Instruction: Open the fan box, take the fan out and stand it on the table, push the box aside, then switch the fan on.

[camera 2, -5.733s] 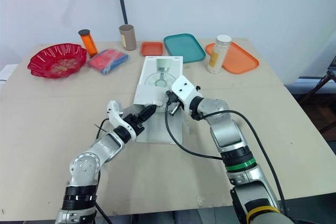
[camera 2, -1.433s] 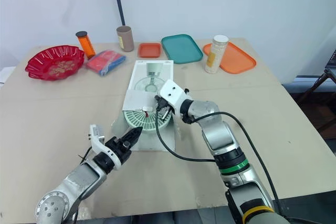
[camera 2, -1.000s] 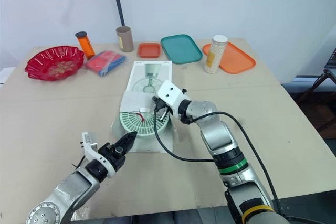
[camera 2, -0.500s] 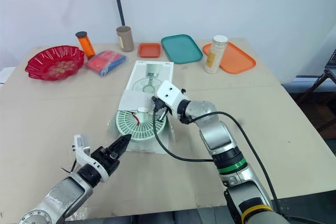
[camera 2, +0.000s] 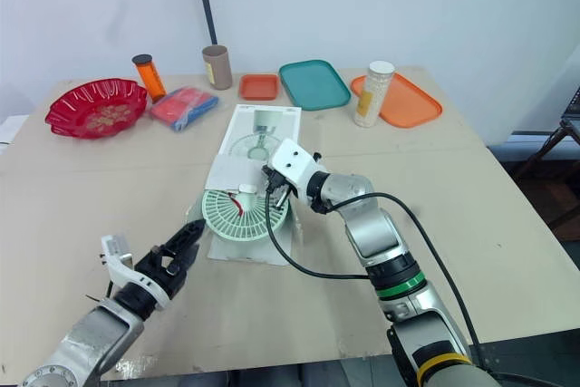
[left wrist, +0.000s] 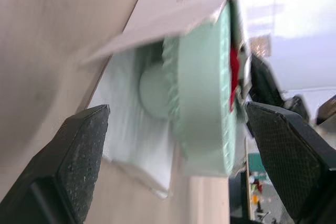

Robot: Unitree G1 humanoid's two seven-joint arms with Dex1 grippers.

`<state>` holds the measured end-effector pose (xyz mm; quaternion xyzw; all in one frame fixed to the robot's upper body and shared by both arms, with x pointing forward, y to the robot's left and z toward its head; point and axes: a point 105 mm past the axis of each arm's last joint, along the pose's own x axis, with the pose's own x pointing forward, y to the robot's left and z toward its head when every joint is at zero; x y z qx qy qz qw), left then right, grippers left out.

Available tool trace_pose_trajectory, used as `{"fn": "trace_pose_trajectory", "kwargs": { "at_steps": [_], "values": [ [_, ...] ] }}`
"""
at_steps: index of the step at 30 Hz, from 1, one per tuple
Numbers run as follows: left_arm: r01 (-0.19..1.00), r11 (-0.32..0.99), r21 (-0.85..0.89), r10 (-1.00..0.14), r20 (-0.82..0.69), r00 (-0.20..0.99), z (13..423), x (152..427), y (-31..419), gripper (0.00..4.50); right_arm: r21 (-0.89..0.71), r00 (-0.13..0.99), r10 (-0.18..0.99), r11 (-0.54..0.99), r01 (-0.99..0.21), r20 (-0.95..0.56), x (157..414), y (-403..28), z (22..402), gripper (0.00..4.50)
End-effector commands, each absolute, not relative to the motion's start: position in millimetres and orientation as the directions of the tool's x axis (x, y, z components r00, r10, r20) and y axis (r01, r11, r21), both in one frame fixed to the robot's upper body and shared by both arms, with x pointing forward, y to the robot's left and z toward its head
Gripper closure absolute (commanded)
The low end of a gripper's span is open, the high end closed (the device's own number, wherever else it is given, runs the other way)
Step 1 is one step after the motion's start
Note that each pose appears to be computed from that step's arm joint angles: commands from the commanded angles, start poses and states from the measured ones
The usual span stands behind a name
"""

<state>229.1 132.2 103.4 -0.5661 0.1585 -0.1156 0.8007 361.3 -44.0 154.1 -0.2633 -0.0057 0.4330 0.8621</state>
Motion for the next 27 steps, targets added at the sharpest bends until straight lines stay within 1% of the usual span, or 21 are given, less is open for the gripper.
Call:
{"fn": "trace_pose_trajectory", "kwargs": {
  "at_steps": [1, 4, 9, 12, 16, 18, 21, 27],
  "values": [
    [0.082, 0.3, -0.95, -0.389, -0.043, 0.92, 111.3, 241.6, 141.8, 0.1, -0.43, 0.621, 0.721, 0.476, -0.767, -0.309, 363.5, -49.3, 127.9, 4.5],
    [0.108, 0.28, -0.954, -0.422, -0.022, 0.906, 112.1, 245.3, 141.7, 0.1, -0.433, 0.622, 0.721, 0.477, -0.765, -0.306, 364.5, -49.2, 129.5, 4.5],
    [0.119, 0.282, -0.952, -0.475, -0.031, 0.879, 106.2, 249.1, 135.8, 0.1, -0.437, 0.625, 0.719, 0.478, -0.762, -0.304, 365.7, -49.4, 129.8, 4.5],
    [0.141, 0.275, -0.951, -0.489, -0.012, 0.872, 109.6, 255.4, 132.9, 0.1, -0.439, 0.627, 0.718, 0.479, -0.76, -0.302, 365.9, -49.1, 129.7, 4.5],
    [0.153, 0.268, -0.951, -0.473, 0.008, 0.881, 114.2, 269.2, 130.6, 0.1, -0.436, 0.629, 0.717, 0.483, -0.759, -0.3, 365.1, -49.4, 129.0, 4.5],
    [0.163, 0.257, -0.953, -0.482, 0.02, 0.876, 116.7, 272.0, 126.9, 0.1, -0.436, 0.63, 0.717, 0.484, -0.758, -0.299, 365.0, -49.3, 129.0, 4.5],
    [0.179, 0.244, -0.953, -0.509, 0.031, 0.86, 118.9, 273.1, 118.5, 0.1, -0.436, 0.631, 0.716, 0.485, -0.758, -0.299, 364.8, -49.5, 129.1, 4.5],
    [0.164, 0.261, -0.951, -0.538, -0.002, 0.843, 110.4, 269.8, 110.2, 0.1, -0.438, 0.632, 0.715, 0.485, -0.757, -0.3, 364.4, -50.1, 129.5, 4.5]
  ]
}}
